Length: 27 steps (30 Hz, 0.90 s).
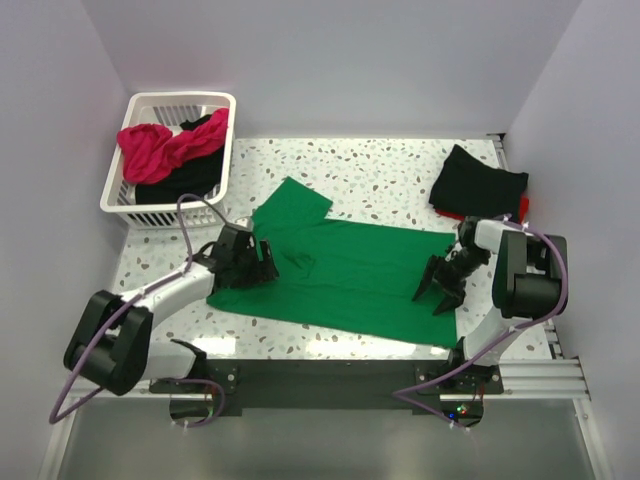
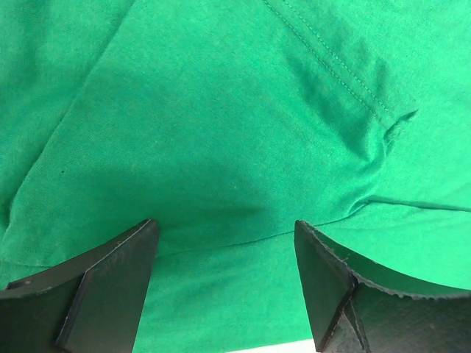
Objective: Fold and stack the t-shirts
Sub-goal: Fold the tshirt
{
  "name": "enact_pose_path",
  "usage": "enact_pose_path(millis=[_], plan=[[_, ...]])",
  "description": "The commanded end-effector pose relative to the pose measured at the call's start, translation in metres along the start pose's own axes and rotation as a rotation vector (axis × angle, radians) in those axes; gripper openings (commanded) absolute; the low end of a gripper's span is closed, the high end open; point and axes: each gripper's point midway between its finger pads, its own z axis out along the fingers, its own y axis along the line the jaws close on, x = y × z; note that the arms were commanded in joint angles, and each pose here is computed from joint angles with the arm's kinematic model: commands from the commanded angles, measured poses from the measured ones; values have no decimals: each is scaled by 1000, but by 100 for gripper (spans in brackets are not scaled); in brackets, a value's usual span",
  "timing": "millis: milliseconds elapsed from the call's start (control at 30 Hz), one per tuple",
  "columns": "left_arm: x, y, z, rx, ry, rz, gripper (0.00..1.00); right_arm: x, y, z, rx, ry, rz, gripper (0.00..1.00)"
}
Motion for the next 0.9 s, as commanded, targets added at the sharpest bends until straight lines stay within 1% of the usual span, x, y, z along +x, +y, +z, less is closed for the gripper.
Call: enact_pose_path(millis=[0,133,333,433,533,567,600,633,667,700,767,800,833,867], plan=[[68,30,-15,-89,201,-123,80,2,-23,2,115,-30,-14,66],[76,35,-28,-99,206,-143,80,6,-27,0,137,-24,-4,67],[82,26,-43,-73,216,-142,81,11,-24,-2,116,-18,-10,68],[75,20,-52,-54,195,-145,81,13,-17,-9,84,-27,-30,68],[56,8,-64,-16,142,-128,81,9,-9,-25,69,-63,-54,68],[48,4,-68,-3,119,-124,81,0,-2,-39,58,-117,-72,68],[34,-6,-73,21,85,-116,81,-2,2,-47,56,-138,-75,69],[25,-10,-76,29,61,-101,81,-8,1,-56,80,-178,-76,70],[16,-15,-78,39,39,-93,81,-21,8,-75,87,-248,-92,70],[-2,-27,-85,65,-6,-81,81,-27,6,-85,117,-283,-89,70],[-20,-31,-86,53,-47,-43,81,-50,7,-111,152,-406,-83,71],[-38,-41,-92,71,-88,-28,81,-61,9,-120,153,-455,-78,71],[-44,-43,-90,61,-89,-6,81,-70,10,-126,158,-493,-66,70],[-60,-49,-95,59,-131,1,81,-79,15,-137,143,-536,-64,70]])
